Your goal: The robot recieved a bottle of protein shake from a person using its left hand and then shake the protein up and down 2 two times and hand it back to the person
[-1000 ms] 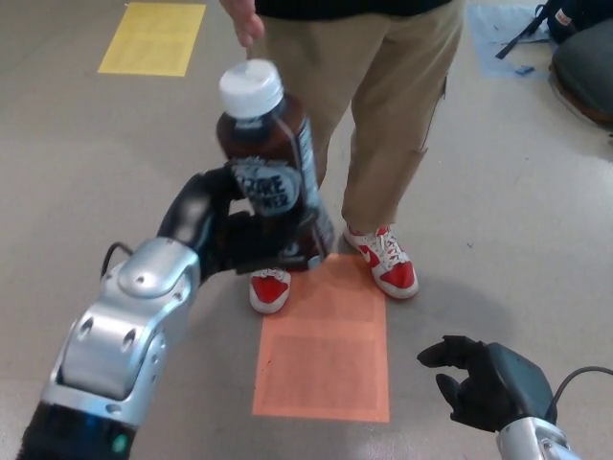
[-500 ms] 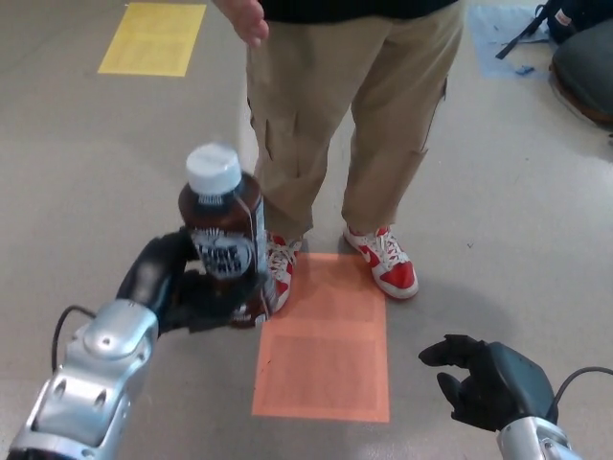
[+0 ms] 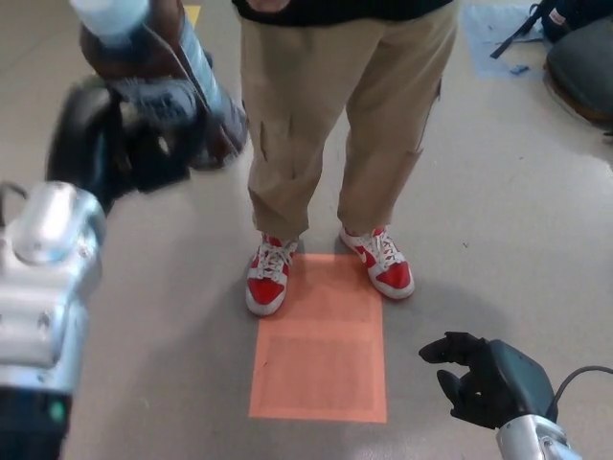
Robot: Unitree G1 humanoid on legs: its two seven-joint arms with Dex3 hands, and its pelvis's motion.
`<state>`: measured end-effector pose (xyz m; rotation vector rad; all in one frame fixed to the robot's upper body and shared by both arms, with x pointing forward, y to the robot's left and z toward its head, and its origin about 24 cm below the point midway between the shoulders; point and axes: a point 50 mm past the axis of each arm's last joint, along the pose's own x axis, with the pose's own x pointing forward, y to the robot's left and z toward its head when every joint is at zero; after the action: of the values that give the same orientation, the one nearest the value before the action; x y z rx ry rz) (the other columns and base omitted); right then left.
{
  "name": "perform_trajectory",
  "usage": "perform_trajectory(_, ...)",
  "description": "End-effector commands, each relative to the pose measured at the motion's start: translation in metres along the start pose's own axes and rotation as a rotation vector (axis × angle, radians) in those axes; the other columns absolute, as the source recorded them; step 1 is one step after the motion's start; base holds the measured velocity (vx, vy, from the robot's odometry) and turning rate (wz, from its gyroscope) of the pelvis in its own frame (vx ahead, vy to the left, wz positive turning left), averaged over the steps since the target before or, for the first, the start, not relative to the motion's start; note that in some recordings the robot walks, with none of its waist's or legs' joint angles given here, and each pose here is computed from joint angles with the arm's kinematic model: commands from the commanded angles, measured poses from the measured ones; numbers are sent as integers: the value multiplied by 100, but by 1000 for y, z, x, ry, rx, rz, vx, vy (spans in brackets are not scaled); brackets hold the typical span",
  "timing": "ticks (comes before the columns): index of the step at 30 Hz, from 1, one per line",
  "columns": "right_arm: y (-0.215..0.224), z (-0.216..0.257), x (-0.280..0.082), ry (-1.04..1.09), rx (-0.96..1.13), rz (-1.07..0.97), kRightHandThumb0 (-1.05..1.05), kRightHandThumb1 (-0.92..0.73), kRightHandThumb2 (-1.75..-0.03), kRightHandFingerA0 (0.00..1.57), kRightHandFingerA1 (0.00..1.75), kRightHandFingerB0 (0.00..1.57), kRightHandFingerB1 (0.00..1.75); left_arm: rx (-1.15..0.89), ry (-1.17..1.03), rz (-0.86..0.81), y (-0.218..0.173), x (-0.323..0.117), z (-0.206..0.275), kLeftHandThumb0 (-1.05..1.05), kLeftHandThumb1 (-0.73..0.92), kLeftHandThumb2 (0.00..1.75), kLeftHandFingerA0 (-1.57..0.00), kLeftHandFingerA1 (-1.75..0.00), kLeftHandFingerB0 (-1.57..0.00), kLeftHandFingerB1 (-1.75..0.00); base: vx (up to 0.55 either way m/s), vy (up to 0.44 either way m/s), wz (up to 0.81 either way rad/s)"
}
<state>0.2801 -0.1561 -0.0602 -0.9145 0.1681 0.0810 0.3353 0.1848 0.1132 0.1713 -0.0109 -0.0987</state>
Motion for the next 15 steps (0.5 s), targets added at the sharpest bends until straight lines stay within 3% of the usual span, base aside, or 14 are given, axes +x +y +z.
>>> perform_trajectory(1, -2, 4, 3, -19, -13, -11, -25, -81, -64, 88, 61, 79, 45, 142, 395, -102, -24, -50, -122, -16, 82, 64, -112, -87, -78, -81, 0, 0, 0)
perform_trajectory(5, -10, 3, 6, -21, -20, -31, -25, -81, -64, 87, 56, 78, 45, 107, 277, -108, -22, -28, -85, -19, 85, 64, -108, -89, -78, -83, 0, 0, 0)
perform_trajectory(8, -10, 3, 6, -24, -21, -29, -24, -81, -64, 87, 54, 78, 45, 18, 90, -66, -9, -4, -27, -19, 85, 65, -109, -91, -76, -83, 0, 0, 6)
perform_trajectory(10, -9, 3, 8, 5, 10, -16, -24, -81, -64, 74, 60, 76, 44, -42, -83, -25, 3, 11, 30, -20, 85, 65, -108, -94, -78, -85, 0, 0, 0)
perform_trajectory(12, -8, 4, 8, 2, 14, -14, -23, -80, -67, 78, 60, 76, 45, -84, -164, -17, 4, 11, 58, -16, 84, 64, -103, -97, -79, -86, 0, 0, 0)
perform_trajectory(15, -8, 3, 7, 3, 21, -16, -26, -82, -64, 84, 60, 77, 45, -81, -119, -41, -5, 7, 40, -12, 84, 65, -109, -93, -76, -86, 0, 0, 0)
